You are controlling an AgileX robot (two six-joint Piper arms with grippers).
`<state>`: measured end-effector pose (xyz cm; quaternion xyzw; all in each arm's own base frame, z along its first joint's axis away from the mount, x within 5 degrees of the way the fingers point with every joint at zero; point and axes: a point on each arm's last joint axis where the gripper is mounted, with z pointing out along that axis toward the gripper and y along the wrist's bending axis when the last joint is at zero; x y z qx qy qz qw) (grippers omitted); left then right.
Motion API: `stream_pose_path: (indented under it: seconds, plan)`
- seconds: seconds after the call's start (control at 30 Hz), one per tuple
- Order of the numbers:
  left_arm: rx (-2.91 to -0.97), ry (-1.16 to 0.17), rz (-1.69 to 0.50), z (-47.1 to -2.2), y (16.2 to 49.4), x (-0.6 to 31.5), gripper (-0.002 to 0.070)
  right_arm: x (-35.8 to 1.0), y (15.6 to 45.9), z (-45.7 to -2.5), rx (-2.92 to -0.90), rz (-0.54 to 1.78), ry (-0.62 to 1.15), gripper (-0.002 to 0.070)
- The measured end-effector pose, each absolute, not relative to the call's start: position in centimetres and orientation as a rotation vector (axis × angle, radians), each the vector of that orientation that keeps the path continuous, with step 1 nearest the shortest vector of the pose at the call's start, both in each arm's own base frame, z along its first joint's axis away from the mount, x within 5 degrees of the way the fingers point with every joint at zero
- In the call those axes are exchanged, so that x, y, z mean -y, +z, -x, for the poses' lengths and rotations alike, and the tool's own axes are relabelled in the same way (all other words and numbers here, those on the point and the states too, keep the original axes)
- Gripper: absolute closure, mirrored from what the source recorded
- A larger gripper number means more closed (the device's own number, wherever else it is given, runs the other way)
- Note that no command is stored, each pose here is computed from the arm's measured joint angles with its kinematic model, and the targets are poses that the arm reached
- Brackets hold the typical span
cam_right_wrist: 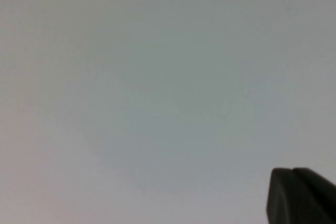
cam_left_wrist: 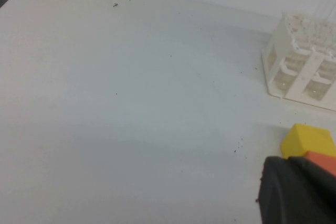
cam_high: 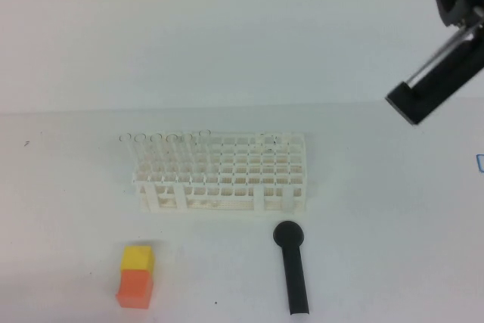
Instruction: Place the test tubes
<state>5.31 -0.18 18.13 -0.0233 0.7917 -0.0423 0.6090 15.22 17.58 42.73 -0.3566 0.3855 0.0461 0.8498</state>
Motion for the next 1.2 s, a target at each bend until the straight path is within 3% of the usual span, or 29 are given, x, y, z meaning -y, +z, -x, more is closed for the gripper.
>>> stream_pose_path:
  seconds: [0.17, 0.43, 0.63, 0.83, 1.0, 1.2]
  plan:
    - [-1.829, -0.098, 0.054, -5.3, 18.1, 0.2, 0.0676, -16.7, 41.4, -15.6, -0.842, 0.846, 0.015, 0.0678]
    - [-1.829, -0.098, 0.054, -5.3, 18.1, 0.2, 0.0676, -12.8, 36.2, -17.4, -1.120, 1.032, -0.176, 0.0678]
    - [-1.829, -0.098, 0.054, -5.3, 18.1, 0.2, 0.0676, -8.7, 34.8, -17.0, -1.210, 0.954, -0.306, 0.0678]
    - [-1.829, -0.098, 0.054, -5.3, 18.1, 0.2, 0.0676, -4.5, 34.3, -12.9, -1.228, 0.806, -0.399, 0.0678]
    - [-1.829, -0.098, 0.054, -5.3, 18.1, 0.2, 0.0676, -3.1, 33.2, -10.1, -1.195, 0.732, -0.427, 0.0678]
    - [-1.829, -0.098, 0.054, -5.3, 18.1, 0.2, 0.0676, -3.0, 30.1, -10.2, -1.279, 0.776, -0.415, 0.0678]
